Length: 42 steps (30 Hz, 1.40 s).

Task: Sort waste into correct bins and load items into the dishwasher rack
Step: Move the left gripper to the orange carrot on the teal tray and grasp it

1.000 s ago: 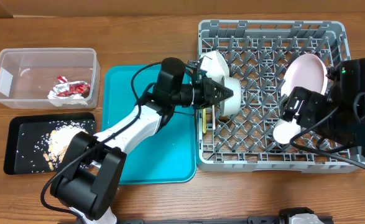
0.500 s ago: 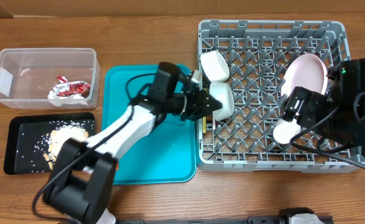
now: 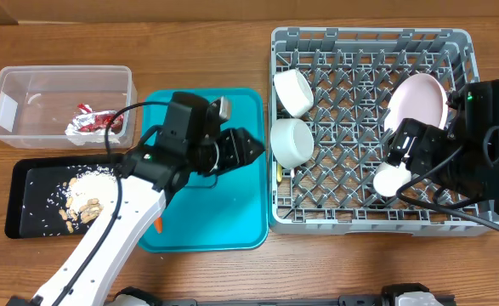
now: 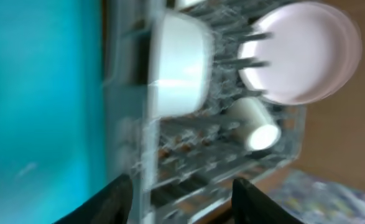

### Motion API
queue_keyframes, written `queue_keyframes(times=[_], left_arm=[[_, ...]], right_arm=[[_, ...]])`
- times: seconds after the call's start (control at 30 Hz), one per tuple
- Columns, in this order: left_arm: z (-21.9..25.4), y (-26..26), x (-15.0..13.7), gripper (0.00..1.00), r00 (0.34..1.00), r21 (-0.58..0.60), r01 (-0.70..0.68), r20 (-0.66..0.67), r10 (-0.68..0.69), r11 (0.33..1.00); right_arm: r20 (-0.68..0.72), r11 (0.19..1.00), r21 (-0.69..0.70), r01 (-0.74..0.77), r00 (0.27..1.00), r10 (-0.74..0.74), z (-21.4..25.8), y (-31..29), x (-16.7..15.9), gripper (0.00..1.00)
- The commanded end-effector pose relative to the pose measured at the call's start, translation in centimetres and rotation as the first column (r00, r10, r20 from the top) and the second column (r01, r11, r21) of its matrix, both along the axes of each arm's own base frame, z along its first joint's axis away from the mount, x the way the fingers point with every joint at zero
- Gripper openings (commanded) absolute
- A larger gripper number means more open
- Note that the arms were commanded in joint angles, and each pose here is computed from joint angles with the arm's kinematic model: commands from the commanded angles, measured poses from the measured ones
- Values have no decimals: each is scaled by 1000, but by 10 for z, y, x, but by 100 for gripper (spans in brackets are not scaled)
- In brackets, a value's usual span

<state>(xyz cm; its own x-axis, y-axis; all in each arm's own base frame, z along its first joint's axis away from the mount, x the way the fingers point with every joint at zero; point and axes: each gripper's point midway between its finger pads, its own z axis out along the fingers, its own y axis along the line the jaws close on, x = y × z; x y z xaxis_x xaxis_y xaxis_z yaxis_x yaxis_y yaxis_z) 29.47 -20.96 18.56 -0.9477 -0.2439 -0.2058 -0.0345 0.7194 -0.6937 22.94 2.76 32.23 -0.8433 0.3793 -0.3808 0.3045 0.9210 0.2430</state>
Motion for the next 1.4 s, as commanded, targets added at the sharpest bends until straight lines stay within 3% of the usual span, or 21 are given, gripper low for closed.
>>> queue_keyframes(times=[0.0, 0.2, 0.3, 0.47, 0.53, 0.7, 1.0, 1.13, 1.37], left_arm=[[40, 40, 11, 54, 983, 160, -81, 175, 53, 984], [111, 106, -6, 62, 941, 411, -239, 322, 105, 880], [141, 127, -19, 65, 926, 460, -293, 355, 129, 838], [151, 143, -36, 70, 929, 511, -312, 341, 144, 801], [144, 150, -41, 72, 937, 549, -309, 315, 150, 777], [112, 180, -52, 72, 937, 683, -346, 218, 273, 644], [24, 164, -40, 61, 967, 768, -134, -36, 251, 626], [-11, 168, -39, 63, 944, 808, -86, -121, 306, 584], [-58, 180, -41, 55, 890, 806, -24, -253, 380, 592]], right_arm=[[30, 1000, -8, 10, 1000, -9, 6, -3, 1, 100], [151, 1000, 3, 10, 988, -11, 24, -1, 18, 100], [232, 1000, 11, 10, 973, -12, 38, -1, 28, 100], [261, 1000, 12, 10, 965, -13, 43, 0, 34, 100], [264, 1000, 12, 10, 964, -13, 43, 0, 35, 100], [275, 1000, 18, 12, 961, -16, 45, 0, 36, 100], [275, 1000, 16, 12, 961, -16, 45, 0, 36, 100], [256, 1000, 13, 12, 967, -15, 42, 0, 33, 100], [239, 1000, -1, 19, 971, -18, 39, -3, 29, 100]])
